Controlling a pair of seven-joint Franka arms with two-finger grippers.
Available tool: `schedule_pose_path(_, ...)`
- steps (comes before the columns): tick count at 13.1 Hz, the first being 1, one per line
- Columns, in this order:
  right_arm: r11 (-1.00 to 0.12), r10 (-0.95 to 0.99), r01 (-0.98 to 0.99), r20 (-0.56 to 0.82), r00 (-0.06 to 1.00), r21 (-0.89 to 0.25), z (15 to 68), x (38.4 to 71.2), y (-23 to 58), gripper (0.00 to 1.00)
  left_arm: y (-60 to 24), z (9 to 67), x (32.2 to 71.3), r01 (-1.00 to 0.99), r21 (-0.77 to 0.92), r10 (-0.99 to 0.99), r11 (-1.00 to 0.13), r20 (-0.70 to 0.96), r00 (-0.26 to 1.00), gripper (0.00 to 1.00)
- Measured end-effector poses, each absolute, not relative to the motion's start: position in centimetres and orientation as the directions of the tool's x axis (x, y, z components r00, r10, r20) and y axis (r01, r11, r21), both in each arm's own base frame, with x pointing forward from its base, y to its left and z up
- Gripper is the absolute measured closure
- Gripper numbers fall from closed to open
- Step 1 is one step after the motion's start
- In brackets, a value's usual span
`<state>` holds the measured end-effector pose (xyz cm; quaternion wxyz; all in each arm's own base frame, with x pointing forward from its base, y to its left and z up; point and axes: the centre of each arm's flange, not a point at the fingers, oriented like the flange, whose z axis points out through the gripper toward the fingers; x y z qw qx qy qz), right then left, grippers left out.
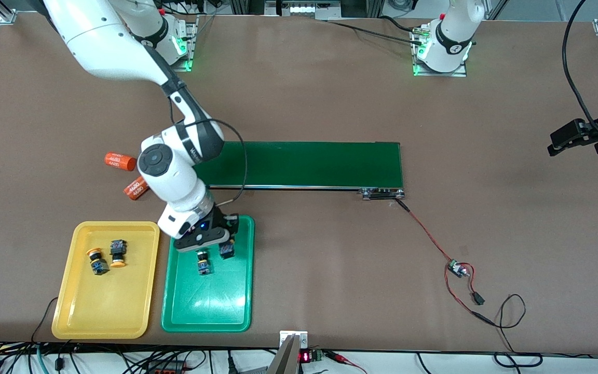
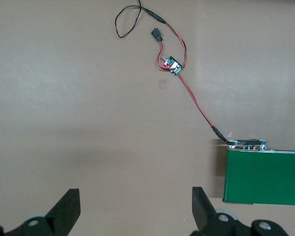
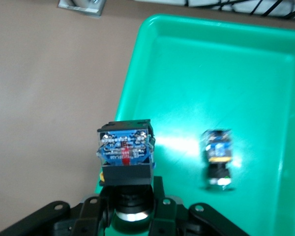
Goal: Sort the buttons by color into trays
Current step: 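Carry the button to the green tray and release it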
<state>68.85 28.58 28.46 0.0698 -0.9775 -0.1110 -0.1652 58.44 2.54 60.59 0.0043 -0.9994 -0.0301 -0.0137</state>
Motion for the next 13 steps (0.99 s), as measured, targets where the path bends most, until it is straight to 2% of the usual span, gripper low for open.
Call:
schedule_pose_path(5,-0.966,0.178,0.236,0.385,0.905,-0.109,27.3,71.6,28.3,0.67,2.6,60.1,58.7,0.060,-0.008,0.060,-0.998,0.022,0.998,0.00)
schedule_pose_path(12,-0.957,0.205,0.268,0.388,0.898,-0.114,21.1,71.3,28.7,0.67,2.6,60.0,58.8,0.060,-0.007,0.060,-0.998,0.023,0.998,0.00)
schedule_pose_path(13,-0.957,0.208,0.269,0.384,0.899,-0.112,20.6,71.3,28.5,0.62,2.6,59.9,58.9,0.060,-0.007,0.060,-0.998,0.021,0.998,0.00)
